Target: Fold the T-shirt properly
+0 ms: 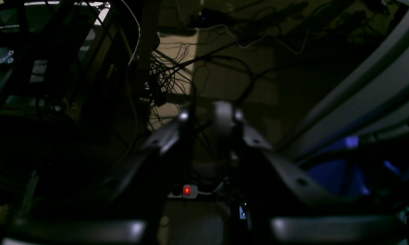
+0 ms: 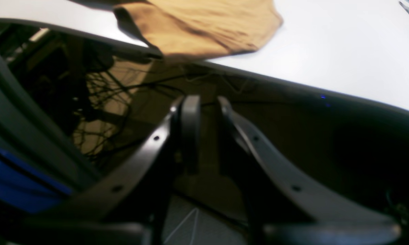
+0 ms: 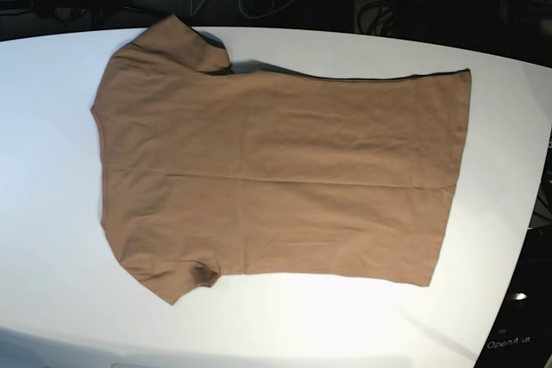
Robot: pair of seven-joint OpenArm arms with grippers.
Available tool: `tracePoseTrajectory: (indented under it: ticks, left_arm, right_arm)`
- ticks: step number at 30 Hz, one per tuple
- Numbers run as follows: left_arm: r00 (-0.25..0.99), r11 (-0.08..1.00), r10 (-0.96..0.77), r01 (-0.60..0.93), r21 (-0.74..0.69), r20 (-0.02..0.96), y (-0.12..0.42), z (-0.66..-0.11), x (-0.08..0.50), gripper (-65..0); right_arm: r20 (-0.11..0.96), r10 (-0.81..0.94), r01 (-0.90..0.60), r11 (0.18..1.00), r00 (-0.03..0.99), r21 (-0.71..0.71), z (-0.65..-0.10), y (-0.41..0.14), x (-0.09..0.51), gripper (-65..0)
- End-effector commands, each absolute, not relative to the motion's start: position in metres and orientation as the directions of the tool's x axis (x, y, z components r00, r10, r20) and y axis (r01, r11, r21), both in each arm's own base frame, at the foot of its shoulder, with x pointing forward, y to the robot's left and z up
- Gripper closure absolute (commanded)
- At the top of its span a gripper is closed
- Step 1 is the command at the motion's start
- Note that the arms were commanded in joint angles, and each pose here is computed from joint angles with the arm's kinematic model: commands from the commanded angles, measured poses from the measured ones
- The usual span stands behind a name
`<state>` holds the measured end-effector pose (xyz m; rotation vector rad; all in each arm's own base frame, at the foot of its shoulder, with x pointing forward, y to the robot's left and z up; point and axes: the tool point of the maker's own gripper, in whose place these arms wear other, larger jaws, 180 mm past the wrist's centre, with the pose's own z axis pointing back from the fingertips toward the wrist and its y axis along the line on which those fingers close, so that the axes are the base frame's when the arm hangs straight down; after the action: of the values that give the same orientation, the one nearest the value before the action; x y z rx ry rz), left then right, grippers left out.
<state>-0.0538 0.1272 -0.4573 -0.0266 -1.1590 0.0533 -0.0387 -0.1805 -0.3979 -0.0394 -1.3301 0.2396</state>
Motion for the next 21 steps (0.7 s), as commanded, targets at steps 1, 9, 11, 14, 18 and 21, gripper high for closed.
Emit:
tracePoseTrajectory:
  ticks: [1, 9, 11, 14, 18, 21]
  left_arm:
    - [0.399, 0.998, 0.058, -0.028, -0.052, 0.915, 0.127, -0.451, -0.062, -14.6]
    - [0.346, 0.999, 0.041, 0.013, -0.049, 0.937, 0.138, -0.431, -0.011, -16.7]
    - [0.344, 0.998, 0.022, 0.044, -0.04, 0.939, 0.143, -0.423, 0.006, -16.7]
    - [0.355, 0.997, 0.019, 0.067, -0.046, 0.935, 0.141, -0.414, 0.027, -16.7]
    - [0.365, 0.997, 0.018, 0.069, -0.047, 0.931, 0.141, -0.408, 0.044, -16.7]
    - [0.357, 0.998, 0.011, 0.048, -0.03, 0.934, 0.149, -0.404, 0.054, -16.7]
  right_arm:
    - [0.964, 0.199, -0.155, 0.973, 0.177, -0.173, -0.386, -0.183, -0.038, -10.7]
    - [0.961, 0.234, -0.261, 0.947, 0.148, -0.19, -0.387, -0.145, -0.012, -10.7]
    - [0.957, 0.251, -0.278, 0.939, 0.149, -0.203, -0.39, -0.132, 0.004, -10.7]
    - [0.953, 0.259, -0.28, 0.937, 0.157, -0.209, -0.389, -0.121, 0.013, -10.7]
    - [0.947, 0.283, -0.307, 0.924, 0.154, -0.227, -0.39, -0.115, 0.018, -10.7]
    - [0.944, 0.294, -0.309, 0.921, 0.154, -0.236, -0.394, -0.114, 0.025, -10.7]
